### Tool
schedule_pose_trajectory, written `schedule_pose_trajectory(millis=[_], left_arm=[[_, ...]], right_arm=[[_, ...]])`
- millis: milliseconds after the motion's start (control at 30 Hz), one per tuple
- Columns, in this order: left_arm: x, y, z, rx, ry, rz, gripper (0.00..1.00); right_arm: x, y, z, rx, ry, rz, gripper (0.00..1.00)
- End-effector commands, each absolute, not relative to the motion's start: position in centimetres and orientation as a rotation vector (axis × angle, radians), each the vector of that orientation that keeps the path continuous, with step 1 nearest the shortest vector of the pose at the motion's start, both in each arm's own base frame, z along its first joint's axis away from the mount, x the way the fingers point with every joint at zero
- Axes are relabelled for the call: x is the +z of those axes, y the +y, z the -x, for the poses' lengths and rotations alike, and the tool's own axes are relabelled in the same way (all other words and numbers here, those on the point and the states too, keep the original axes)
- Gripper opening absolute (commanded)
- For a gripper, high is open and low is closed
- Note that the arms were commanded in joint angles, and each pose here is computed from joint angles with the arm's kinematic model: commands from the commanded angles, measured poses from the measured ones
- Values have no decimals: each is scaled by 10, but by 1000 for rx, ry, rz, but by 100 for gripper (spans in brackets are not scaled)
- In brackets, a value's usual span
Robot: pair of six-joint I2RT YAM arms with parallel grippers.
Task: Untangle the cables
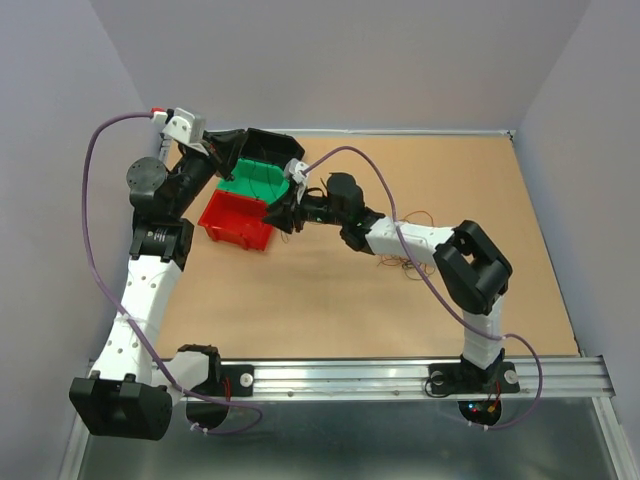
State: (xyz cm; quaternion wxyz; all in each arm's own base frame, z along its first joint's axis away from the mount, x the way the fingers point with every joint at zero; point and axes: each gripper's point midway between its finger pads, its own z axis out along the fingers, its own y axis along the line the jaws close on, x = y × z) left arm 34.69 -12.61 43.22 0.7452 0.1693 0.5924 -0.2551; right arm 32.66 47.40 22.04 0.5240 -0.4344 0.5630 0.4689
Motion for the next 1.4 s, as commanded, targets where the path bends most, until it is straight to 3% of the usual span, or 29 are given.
schedule_pose_trajectory(millis=[0, 33, 167, 333, 467, 567, 733, 900, 1100, 1233, 1367], left_arm=[[453, -132, -332, -586, 1217, -403, 0], [455, -131, -334, -581, 1219, -389, 0], [452, -86, -378, -438, 1311, -134, 0], [387, -37, -471, -403, 1536, -1, 0], [302, -59, -518, -415, 1765, -81, 0], [273, -101, -511, -373, 1839, -159, 0], [248, -160, -477, -395, 1886, -300, 0], [197, -173, -435, -488, 1977, -421, 0], [206, -193, -390, -642, 1910, -561, 0], [240, -213, -348, -734, 1765, -721, 0], [312, -204, -332, -667, 1568, -701, 0]], right_arm=[[269, 485, -350, 1076, 1245, 915, 8], [269, 486, -349, 1084, 1243, 922, 1], [271, 472, -295, 1205, 1121, 1079, 1], [288, 441, -221, 1296, 971, 1212, 1], [332, 424, -202, 1308, 859, 1151, 0], [368, 409, -207, 1270, 798, 990, 1], [431, 342, -251, 1167, 710, 384, 1], [431, 275, -323, 956, 741, -67, 0], [382, 295, -413, 683, 1005, -166, 1], [317, 345, -489, 577, 1437, 29, 1], [226, 370, -480, 566, 1742, 324, 0]])
